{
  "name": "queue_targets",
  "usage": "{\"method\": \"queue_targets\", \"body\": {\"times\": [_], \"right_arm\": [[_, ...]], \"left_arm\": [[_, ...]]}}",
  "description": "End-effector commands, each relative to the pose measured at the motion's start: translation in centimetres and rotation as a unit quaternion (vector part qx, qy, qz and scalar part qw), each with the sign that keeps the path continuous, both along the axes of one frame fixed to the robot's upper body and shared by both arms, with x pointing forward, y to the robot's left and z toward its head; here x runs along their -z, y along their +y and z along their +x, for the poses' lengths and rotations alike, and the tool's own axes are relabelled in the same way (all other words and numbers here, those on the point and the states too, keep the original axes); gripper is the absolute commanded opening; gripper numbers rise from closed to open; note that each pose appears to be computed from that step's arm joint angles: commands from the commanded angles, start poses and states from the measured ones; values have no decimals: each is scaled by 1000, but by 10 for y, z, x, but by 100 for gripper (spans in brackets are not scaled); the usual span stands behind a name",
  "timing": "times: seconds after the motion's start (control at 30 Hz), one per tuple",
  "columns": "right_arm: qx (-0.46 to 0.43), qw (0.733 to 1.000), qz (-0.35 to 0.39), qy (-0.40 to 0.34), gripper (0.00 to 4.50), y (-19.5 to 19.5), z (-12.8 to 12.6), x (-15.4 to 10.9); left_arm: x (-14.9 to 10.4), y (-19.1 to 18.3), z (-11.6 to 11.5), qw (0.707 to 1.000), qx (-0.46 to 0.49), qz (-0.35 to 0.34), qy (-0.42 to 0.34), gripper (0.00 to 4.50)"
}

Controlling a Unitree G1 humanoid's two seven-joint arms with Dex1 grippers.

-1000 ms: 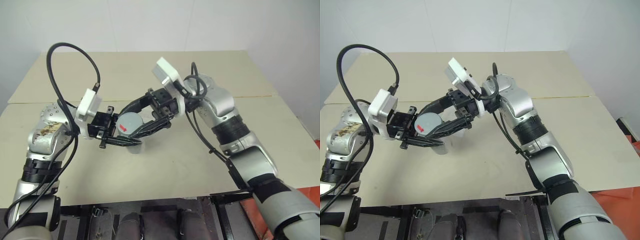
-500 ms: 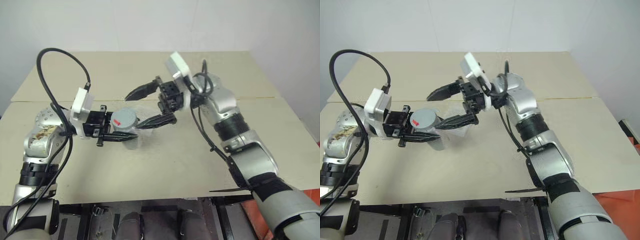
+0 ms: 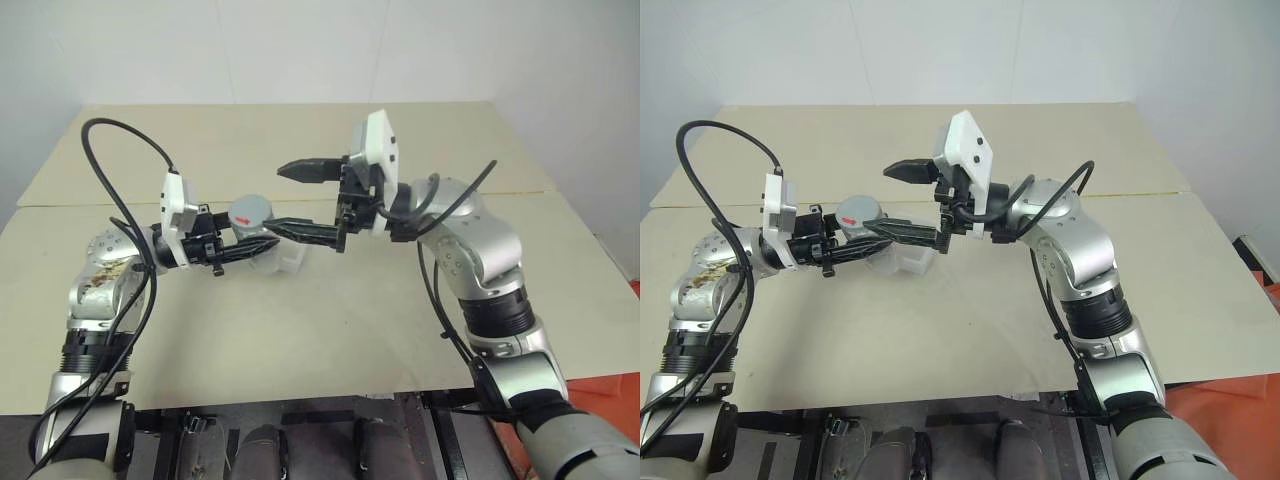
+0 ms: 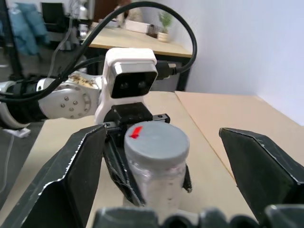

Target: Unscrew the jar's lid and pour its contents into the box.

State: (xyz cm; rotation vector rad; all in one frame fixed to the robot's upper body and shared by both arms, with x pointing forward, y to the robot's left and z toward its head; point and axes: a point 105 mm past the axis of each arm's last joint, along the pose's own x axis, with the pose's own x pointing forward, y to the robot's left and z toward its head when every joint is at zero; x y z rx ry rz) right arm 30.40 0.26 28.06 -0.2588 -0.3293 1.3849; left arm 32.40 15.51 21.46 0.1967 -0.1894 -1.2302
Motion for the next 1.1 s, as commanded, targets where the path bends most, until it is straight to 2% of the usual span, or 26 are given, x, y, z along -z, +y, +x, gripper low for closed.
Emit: {"method": "queue_targets", "body": {"times": [0.03,0.57,1.1], "right_arm": [[21,1000,3,-19,443,12,-8,-9],[93,995,-22,-5,443,46,9,2],[110,992,-57,7,443,28,25,16]], "left_arm": [[-12,3,-2,1000,9,-6,-14,203],[-14,-4,-7,999,33,0,-13,203],[-19,-1,-25,998,62,18,-18,203]]}}
